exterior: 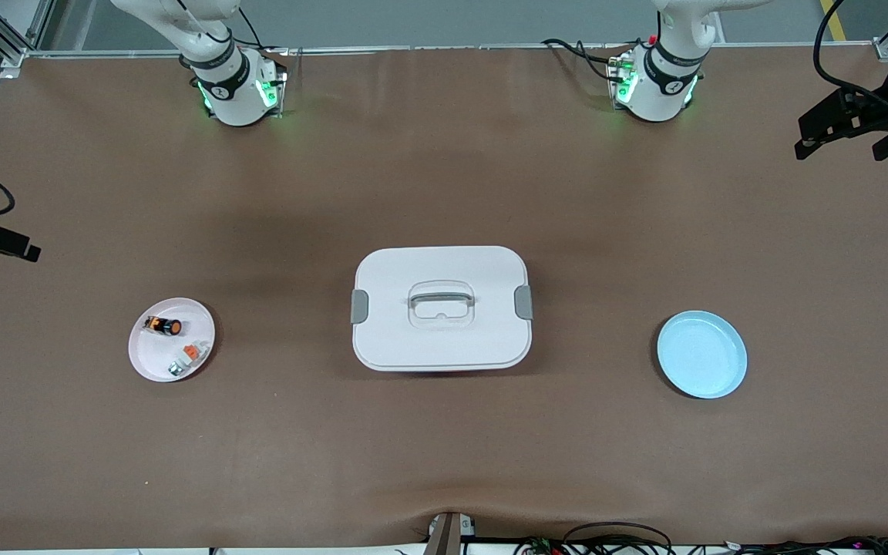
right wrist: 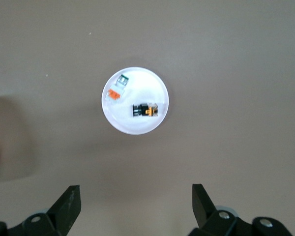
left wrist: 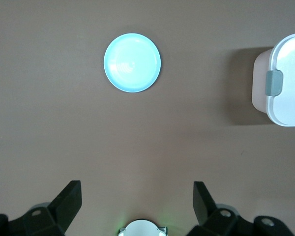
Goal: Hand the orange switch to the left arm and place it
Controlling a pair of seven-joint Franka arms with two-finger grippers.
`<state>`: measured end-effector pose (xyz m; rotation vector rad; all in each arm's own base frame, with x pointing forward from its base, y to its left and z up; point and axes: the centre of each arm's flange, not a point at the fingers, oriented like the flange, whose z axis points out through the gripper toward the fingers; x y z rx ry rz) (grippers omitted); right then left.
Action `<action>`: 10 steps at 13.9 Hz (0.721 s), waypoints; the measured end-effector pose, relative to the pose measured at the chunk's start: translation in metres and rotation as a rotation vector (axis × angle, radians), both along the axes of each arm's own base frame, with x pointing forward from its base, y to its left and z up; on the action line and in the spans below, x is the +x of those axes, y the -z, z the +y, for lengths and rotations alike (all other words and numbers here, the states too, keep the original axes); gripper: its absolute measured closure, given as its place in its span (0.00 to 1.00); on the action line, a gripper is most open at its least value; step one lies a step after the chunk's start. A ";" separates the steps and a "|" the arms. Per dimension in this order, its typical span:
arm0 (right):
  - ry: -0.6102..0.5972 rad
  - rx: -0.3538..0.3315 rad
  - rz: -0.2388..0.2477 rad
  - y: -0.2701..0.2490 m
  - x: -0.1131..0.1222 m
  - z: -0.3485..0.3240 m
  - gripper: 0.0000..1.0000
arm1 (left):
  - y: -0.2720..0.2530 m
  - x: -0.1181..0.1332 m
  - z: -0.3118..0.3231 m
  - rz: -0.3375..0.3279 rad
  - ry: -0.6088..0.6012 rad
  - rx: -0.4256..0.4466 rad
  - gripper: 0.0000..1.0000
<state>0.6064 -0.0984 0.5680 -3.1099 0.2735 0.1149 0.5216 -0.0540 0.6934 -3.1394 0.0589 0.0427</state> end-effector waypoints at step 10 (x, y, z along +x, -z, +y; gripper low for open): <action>0.034 0.029 -0.010 0.133 0.046 -0.012 0.00 | 0.027 0.043 -0.013 -0.090 0.032 0.030 0.00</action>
